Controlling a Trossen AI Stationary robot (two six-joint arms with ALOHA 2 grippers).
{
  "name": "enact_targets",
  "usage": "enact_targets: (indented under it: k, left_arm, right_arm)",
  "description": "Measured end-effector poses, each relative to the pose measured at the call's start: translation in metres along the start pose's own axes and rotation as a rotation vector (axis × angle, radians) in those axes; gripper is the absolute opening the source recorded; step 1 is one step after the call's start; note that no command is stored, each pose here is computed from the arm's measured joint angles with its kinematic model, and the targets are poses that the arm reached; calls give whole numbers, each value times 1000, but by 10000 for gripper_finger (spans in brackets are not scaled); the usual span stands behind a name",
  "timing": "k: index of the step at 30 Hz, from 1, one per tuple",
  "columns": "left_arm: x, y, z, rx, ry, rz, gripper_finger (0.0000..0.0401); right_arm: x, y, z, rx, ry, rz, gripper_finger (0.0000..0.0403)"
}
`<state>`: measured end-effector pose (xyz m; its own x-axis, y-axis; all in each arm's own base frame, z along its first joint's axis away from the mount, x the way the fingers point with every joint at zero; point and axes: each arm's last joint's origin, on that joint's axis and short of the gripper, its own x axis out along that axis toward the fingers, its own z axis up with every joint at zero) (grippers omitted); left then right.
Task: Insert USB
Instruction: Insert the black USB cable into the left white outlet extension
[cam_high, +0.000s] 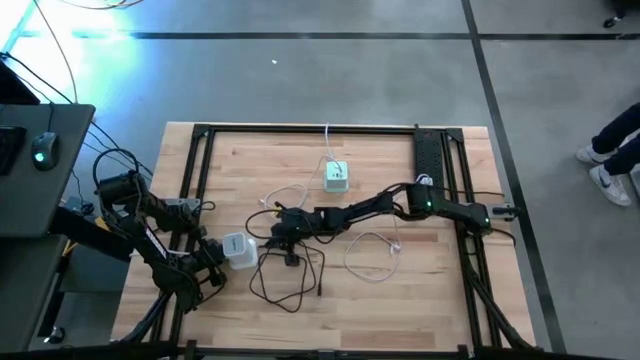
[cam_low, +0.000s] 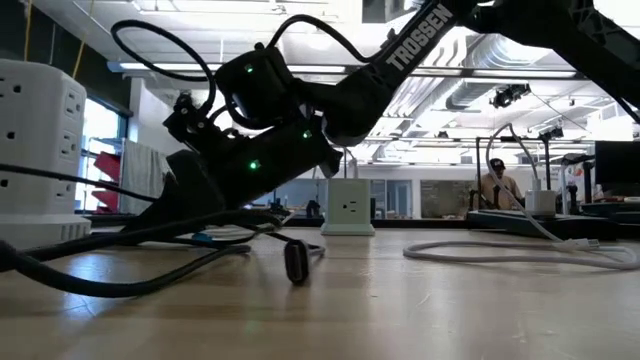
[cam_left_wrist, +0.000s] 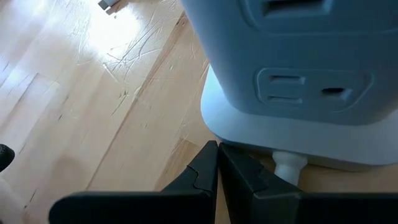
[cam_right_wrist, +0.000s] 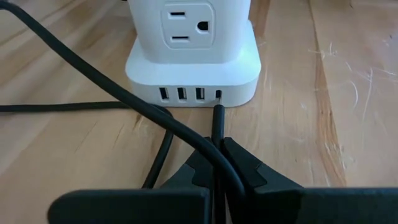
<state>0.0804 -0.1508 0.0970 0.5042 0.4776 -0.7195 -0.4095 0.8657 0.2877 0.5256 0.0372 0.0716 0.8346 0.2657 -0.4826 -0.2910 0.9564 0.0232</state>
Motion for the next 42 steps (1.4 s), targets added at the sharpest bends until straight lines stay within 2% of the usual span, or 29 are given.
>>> enact_targets:
  k: [14,17,21,26,42]
  left_arm:
    - [0,0,0,2,1,-2,0]
    - [0,0,0,2,0,-2,0]
    - [0,0,0,2,0,-2,0]
    - [0,0,0,3,-7,1,0]
    - [4,0,5,-28,-16,13,0]
  right_arm:
    - [-9,-9,13,-17,-26,-11,0]
    - [-10,-8,6,-10,-64,-14,0]
    - [-15,-9,-12,61,-135,-7,0]
    - [-20,-7,-32,102,-125,-45,0]
    - [-14,8,-22,88,-134,-46,0]
